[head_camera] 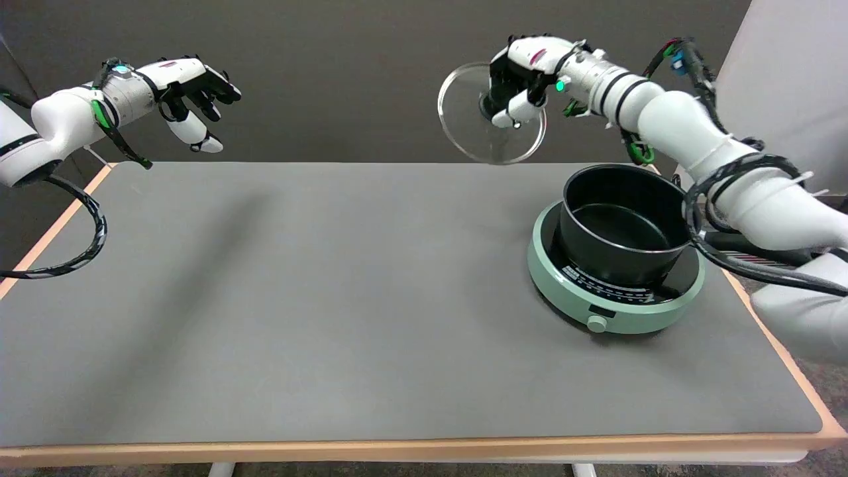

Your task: Place the pot lid onto the pot.

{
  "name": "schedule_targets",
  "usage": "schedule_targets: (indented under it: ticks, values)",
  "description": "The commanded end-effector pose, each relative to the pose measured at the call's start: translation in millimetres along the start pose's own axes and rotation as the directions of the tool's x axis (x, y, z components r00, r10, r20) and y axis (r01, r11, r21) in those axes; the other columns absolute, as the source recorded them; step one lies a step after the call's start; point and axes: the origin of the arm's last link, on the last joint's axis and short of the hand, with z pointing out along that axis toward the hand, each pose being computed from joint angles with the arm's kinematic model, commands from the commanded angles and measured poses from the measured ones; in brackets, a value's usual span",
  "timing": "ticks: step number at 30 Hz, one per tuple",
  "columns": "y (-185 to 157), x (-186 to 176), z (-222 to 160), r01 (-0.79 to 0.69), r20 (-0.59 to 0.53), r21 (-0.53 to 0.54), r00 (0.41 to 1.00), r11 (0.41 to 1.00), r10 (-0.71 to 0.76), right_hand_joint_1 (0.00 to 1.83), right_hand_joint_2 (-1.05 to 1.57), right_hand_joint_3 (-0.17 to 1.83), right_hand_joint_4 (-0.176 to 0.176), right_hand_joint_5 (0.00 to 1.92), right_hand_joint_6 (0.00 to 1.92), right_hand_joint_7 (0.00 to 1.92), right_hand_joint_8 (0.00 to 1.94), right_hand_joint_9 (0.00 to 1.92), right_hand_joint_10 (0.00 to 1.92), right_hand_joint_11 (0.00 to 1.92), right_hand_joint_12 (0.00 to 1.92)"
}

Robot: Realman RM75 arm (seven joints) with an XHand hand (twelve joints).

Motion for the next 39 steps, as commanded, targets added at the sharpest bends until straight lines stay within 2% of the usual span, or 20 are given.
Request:
schedule_targets:
  ticks: [1, 5, 8, 10, 12, 22, 28, 34, 39]
  values:
    - [25.3, 50.8, -60.3, -0.164, -0.163, 0.04, 0.972, 0.986, 0.168, 1.19, 1.11, 0.19, -0.057, 0.7, 1.35, 0.93, 1.21, 0.87, 1.31, 0.65, 1.64]
    - [38.3, 56.4, -84.7, -0.177, -0.201, 0.029, 0.963, 0.984, 0.179, 1.19, 1.11, 0.19, -0.059, 0.7, 1.35, 0.93, 1.21, 0.87, 1.32, 0.65, 1.63]
    - [48.6, 61.3, -105.0, -0.185, -0.239, 0.013, 0.954, 0.983, 0.183, 1.2, 1.06, 0.29, -0.053, 0.72, 1.35, 0.95, 1.2, 0.86, 1.37, 0.61, 1.67]
    - [57.1, 64.6, -118.8, -0.205, -0.267, 0.002, 0.943, 0.979, 0.198, 1.2, 1.06, 0.28, -0.053, 0.72, 1.34, 0.95, 1.2, 0.86, 1.36, 0.61, 1.67]
    - [66.3, 67.2, -133.4, -0.224, -0.293, -0.013, 0.933, 0.974, 0.21, 1.19, 1.11, 0.19, -0.058, 0.71, 1.35, 0.94, 1.2, 0.88, 1.32, 0.65, 1.63]
    - [80.0, 82.0, -177.1, -0.191, -0.319, -0.038, 0.932, 0.981, 0.17, 1.19, 1.11, 0.19, -0.054, 0.71, 1.34, 0.94, 1.2, 0.88, 1.32, 0.66, 1.62]
    - [68.2, 83.1, -180.0, -0.149, -0.24, 0.012, 0.959, 0.989, 0.148, 1.2, 1.1, 0.21, -0.063, 0.71, 1.34, 0.94, 1.2, 0.88, 1.32, 0.66, 1.61]
    - [52.9, 72.1, -172.6, -0.141, -0.083, 0.067, 0.986, 0.988, 0.147, 1.2, 1.09, 0.22, -0.063, 0.72, 1.34, 0.95, 1.2, 0.88, 1.33, 0.67, 1.6]
    - [49.8, 60.7, -169.3, -0.172, 0.037, 0.072, 0.985, 0.983, 0.169, 1.19, 1.1, 0.2, -0.062, 0.71, 1.34, 0.94, 1.2, 0.88, 1.33, 0.67, 1.6]
